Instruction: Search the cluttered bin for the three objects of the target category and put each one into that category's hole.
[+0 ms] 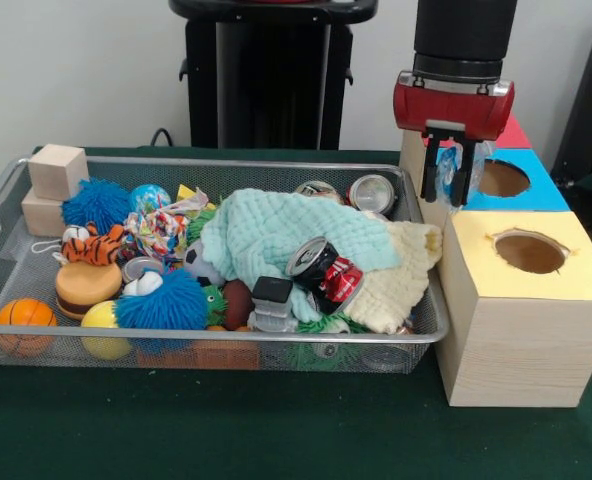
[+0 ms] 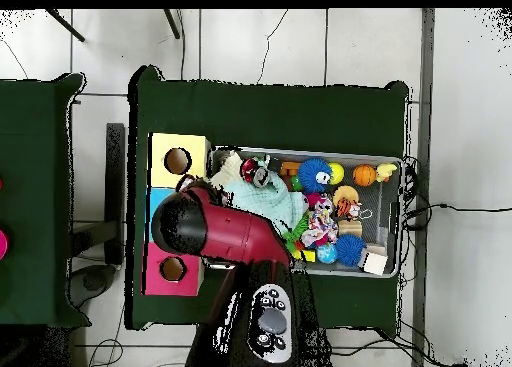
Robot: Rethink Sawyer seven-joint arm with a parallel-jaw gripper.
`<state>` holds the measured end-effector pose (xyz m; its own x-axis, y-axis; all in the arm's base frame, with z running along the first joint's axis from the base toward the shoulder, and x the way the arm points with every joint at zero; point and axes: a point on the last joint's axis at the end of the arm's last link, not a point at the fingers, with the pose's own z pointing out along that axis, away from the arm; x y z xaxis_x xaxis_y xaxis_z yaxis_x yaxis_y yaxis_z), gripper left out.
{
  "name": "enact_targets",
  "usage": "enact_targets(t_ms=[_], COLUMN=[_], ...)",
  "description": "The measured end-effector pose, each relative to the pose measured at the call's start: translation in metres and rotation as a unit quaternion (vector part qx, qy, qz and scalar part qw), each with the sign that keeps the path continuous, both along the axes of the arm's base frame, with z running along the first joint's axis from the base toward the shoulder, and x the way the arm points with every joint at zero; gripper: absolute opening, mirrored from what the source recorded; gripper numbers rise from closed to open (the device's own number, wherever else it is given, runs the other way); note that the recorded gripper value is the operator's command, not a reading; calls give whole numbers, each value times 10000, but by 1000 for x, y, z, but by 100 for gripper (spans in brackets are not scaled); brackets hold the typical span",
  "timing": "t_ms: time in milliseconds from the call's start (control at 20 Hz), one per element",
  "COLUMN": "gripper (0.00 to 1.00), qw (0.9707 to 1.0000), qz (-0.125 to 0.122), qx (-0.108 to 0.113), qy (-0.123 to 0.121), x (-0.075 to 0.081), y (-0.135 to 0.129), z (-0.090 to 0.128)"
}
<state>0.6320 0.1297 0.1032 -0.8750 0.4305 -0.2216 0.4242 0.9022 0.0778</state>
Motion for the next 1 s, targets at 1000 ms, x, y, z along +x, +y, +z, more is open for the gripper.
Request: enact_targets(t_ms=[1000], gripper=[0], qw=[9996], qz=[15], qx=[116], qy=[274], x=[-12], y=[5], z=[-4])
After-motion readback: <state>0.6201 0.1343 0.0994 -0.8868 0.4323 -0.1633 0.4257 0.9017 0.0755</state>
